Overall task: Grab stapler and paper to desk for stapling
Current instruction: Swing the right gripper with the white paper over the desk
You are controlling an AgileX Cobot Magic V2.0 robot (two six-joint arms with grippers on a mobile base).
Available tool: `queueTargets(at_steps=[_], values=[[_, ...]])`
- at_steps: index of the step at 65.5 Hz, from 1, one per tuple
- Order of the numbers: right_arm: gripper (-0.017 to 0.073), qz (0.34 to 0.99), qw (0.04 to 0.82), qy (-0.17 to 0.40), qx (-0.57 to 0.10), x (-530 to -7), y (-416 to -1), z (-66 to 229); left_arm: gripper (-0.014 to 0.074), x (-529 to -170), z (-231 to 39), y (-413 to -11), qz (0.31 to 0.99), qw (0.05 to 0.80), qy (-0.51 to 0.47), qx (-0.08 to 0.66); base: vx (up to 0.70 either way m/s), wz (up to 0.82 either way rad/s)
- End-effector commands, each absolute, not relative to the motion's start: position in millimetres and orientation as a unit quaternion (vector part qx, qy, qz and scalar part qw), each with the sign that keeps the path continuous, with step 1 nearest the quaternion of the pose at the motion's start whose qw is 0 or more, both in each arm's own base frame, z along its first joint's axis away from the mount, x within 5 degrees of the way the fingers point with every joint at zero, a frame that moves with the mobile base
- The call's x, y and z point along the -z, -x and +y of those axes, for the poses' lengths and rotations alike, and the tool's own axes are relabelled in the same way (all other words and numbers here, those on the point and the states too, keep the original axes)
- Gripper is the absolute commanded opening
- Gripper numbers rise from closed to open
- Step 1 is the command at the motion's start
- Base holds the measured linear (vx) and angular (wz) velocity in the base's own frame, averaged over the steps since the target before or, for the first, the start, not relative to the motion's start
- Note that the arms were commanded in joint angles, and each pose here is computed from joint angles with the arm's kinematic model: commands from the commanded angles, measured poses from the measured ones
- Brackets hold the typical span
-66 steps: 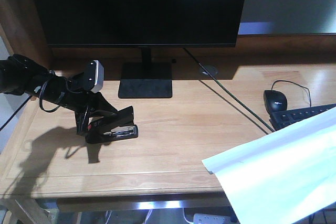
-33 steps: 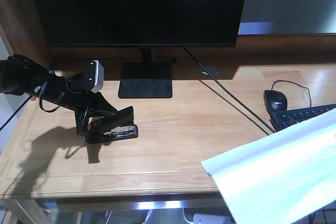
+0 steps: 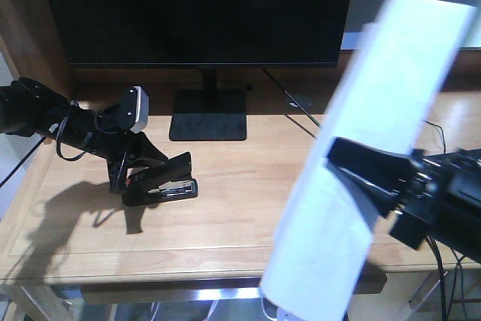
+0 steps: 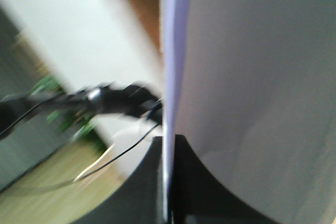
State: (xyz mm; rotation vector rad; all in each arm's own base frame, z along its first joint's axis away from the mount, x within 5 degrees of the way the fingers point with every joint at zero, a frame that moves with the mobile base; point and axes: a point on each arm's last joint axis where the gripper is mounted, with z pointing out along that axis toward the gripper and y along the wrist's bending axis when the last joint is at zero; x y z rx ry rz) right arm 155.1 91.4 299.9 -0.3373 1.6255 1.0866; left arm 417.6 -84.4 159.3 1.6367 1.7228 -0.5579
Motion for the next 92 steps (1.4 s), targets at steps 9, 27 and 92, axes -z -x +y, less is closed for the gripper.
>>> queueTargets(at_steps=[9, 27, 92], values=[[-0.0006, 0.64, 0.492, 0.204, -0.553, -316.7, -194.4, 115.0, -0.0007, -192.9, -88.6, -418.0, 0.648, 0.381, -0.623, 0.215, 0.0, 0.0], [-0.0005, 0.717, 0.42, 0.135, -0.54, -266.0, -257.9, 125.0, -0.0007, -192.9, -88.6, -418.0, 0.648, 0.381, -0.623, 0.215, 0.0, 0.0], [-0.0005, 0.803, 0.372, 0.046, -0.463, -180.0, -330.7, 128.3, -0.0007, -192.9, -88.6, -418.0, 0.648, 0.381, -0.623, 0.214, 0.0, 0.0]])
